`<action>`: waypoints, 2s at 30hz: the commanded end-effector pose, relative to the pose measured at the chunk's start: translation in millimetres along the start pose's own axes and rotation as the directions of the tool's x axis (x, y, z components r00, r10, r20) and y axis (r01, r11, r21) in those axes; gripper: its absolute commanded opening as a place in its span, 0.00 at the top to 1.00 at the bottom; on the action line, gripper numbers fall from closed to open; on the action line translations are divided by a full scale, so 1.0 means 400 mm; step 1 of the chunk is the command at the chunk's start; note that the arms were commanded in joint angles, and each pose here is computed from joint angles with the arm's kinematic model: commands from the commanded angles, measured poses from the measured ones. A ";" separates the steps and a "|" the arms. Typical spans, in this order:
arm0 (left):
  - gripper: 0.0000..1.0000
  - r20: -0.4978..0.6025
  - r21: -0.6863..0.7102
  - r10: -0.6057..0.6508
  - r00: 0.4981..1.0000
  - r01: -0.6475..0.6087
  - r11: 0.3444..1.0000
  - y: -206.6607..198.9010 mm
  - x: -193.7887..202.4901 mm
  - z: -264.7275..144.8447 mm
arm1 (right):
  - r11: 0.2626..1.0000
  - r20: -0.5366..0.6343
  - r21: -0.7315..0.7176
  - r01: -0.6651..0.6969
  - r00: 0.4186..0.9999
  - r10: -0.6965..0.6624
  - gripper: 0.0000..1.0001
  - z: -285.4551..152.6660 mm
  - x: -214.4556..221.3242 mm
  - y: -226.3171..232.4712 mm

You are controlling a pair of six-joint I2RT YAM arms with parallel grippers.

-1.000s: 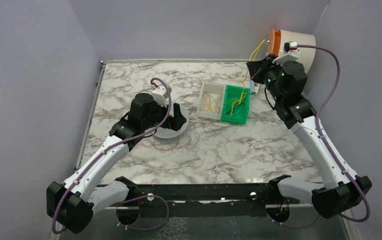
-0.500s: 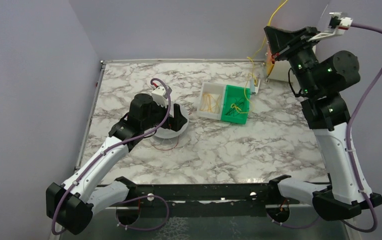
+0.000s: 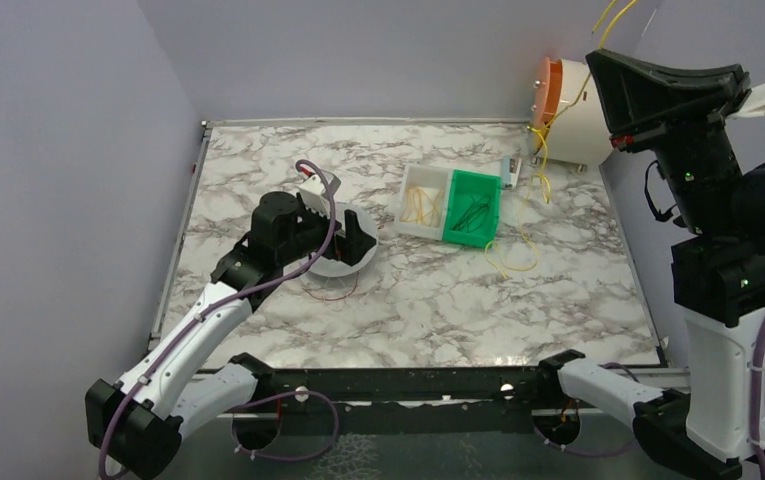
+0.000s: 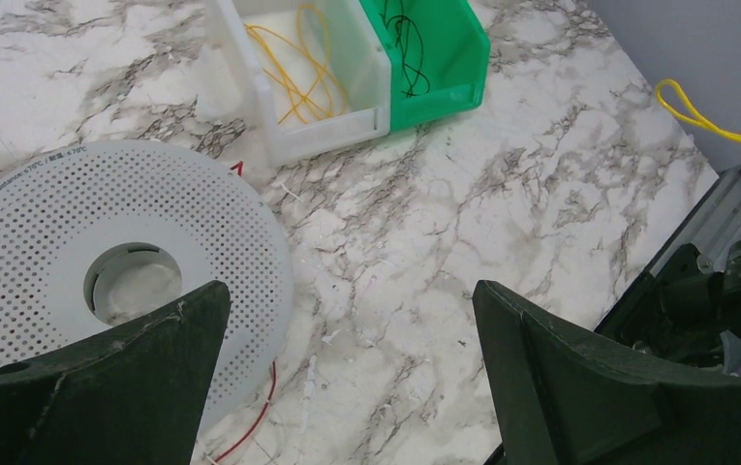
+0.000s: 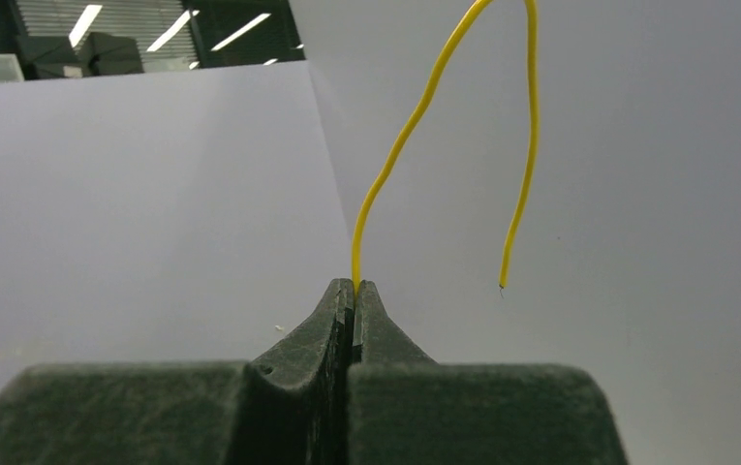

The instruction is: Wrap the cables

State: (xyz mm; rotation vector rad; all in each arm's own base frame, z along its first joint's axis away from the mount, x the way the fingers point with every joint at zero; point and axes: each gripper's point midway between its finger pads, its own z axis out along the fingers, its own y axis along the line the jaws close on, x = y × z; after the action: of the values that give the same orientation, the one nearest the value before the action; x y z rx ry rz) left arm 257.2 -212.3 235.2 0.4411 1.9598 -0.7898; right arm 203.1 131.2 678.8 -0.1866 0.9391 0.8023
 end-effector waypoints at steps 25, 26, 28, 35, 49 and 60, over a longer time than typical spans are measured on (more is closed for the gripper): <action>0.01 0.253 0.545 0.035 0.967 -0.172 0.820 -0.325 -0.161 -0.218 | 0.708 -0.492 -0.638 -0.302 0.867 -0.074 0.99 -0.463 0.588 0.170; 0.01 0.254 0.552 0.039 0.966 -0.178 0.814 -0.329 -0.160 -0.222 | 0.692 -0.507 -0.643 -0.328 0.860 -0.063 0.99 -0.471 0.591 0.176; 0.01 0.258 0.571 0.049 0.965 -0.193 0.798 -0.339 -0.163 -0.229 | 0.653 -0.529 -0.659 -0.373 0.847 -0.050 0.99 -0.486 0.590 0.189; 0.01 0.302 0.696 0.054 0.952 -0.259 0.670 -0.406 -0.188 -0.273 | 0.598 -0.597 -0.639 -0.483 0.802 0.010 0.99 -0.505 0.566 0.216; 0.01 0.296 0.810 0.085 0.951 -0.297 0.506 -0.539 -0.166 -0.250 | 0.558 -0.687 -0.538 -0.632 0.712 0.144 0.99 -0.479 0.541 0.233; 0.01 0.349 0.791 0.037 0.936 -0.316 0.524 -0.595 -0.191 -0.198 | 0.514 -0.717 -0.487 -0.706 0.660 0.226 0.99 -0.479 0.533 0.248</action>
State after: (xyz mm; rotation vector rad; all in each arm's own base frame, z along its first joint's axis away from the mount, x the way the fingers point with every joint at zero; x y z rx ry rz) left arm 95.3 -325.3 383.6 1.0785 1.2040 -1.6241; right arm 90.3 225.3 409.8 -0.9907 1.2452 1.7182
